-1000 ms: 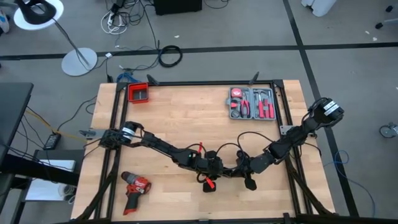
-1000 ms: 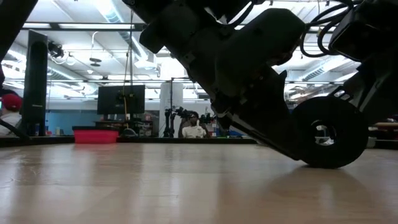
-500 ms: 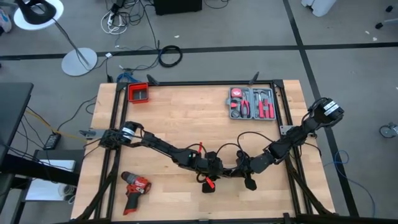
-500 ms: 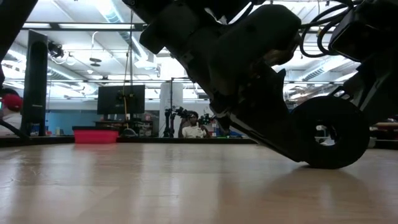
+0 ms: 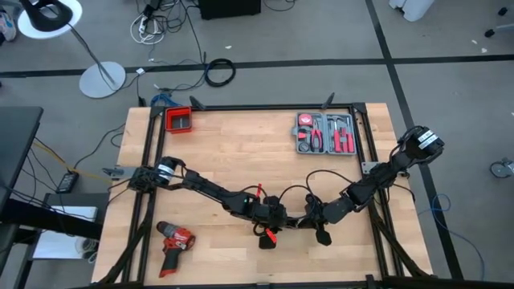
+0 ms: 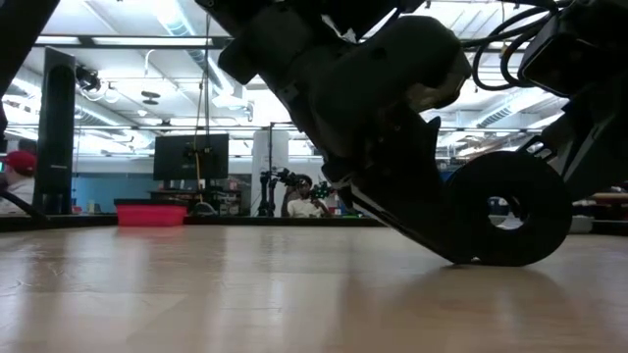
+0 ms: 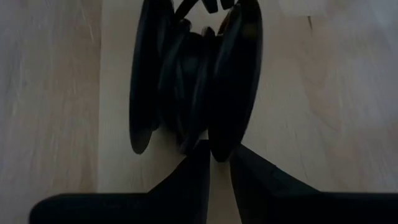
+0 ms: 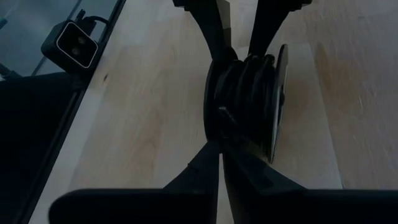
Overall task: Coil cords
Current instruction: Coil the black wire onto the black spool
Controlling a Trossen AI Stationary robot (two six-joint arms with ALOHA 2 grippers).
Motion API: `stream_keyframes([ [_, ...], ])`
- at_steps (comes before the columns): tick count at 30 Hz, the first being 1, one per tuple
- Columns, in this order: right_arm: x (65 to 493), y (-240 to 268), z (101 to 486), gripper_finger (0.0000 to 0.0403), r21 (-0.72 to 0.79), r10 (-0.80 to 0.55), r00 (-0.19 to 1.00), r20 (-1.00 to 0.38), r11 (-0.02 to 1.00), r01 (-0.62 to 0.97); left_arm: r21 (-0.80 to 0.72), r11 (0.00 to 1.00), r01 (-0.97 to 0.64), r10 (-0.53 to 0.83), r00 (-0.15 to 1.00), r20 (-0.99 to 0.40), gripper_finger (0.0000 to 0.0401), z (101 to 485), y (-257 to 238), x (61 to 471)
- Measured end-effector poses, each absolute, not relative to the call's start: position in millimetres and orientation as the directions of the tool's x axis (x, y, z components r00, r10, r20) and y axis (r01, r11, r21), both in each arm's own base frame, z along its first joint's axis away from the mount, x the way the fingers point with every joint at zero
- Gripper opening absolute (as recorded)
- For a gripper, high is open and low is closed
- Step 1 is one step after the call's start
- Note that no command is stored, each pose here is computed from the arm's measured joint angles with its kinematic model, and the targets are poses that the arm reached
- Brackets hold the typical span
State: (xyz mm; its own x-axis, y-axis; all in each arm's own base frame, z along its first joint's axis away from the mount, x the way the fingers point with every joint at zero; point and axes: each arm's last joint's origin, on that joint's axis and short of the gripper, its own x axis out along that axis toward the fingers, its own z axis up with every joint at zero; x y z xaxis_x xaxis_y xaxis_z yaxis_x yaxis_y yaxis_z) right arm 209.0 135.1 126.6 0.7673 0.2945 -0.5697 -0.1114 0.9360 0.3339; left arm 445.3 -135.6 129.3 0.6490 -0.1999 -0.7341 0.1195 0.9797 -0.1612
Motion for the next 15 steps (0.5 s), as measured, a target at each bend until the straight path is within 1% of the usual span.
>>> stream_keyframes([
  [7, 209.0, 135.1, 126.6, 0.0025, 0.334, 0.295, 0.767, -0.570, 0.936, -0.112, -0.125, 0.981, 0.149, -0.190, 0.607, -0.772, 0.0063, 142.4, -136.8, 447.7],
  [15, 209.0, 135.1, 126.7, 0.0025, 0.335, 0.296, 0.767, -0.569, 0.935, -0.113, -0.118, 0.983, 0.143, -0.180, 0.573, -0.800, 0.0063, 140.5, -135.8, 444.5],
])
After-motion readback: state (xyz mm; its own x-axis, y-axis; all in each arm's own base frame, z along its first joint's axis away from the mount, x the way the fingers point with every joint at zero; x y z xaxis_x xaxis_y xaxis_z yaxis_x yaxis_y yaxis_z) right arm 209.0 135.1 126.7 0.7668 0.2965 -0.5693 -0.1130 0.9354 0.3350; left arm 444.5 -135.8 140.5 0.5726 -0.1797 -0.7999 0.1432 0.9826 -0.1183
